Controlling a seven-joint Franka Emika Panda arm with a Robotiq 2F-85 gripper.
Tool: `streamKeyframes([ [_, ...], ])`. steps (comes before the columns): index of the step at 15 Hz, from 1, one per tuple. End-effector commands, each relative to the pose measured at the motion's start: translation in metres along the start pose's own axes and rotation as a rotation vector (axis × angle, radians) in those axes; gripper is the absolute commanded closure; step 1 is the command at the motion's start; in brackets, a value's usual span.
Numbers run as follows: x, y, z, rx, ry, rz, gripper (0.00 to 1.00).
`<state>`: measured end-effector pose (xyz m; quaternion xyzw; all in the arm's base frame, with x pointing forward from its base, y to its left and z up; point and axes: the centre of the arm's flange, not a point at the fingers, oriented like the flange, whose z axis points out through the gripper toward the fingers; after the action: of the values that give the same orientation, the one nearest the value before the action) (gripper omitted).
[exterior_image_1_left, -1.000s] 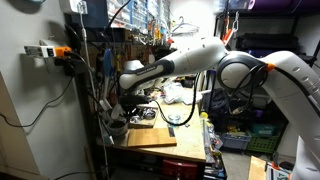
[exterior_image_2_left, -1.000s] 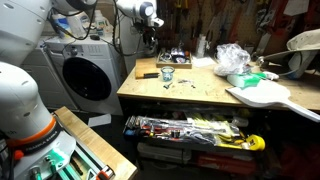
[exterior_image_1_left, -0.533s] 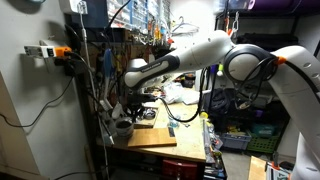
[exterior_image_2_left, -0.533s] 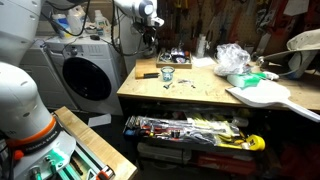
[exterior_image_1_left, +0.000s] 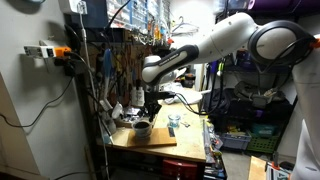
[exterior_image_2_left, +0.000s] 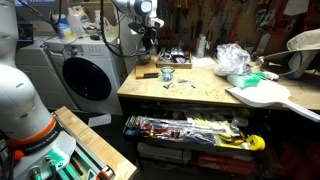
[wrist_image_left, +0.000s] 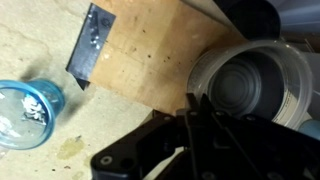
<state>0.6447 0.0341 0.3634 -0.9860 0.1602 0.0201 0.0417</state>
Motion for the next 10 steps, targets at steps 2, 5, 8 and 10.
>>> streamKeyframes([
  [2,-0.069,0.056,0.005,-0.002,-0.003,-0.084,0.99],
  [5,-0.081,0.081,0.009,0.024,0.042,-0.113,0.99],
  [8,-0.086,0.103,0.013,0.034,0.096,-0.072,0.99],
  [10,-0.086,0.115,0.017,0.037,0.115,-0.055,0.99],
])
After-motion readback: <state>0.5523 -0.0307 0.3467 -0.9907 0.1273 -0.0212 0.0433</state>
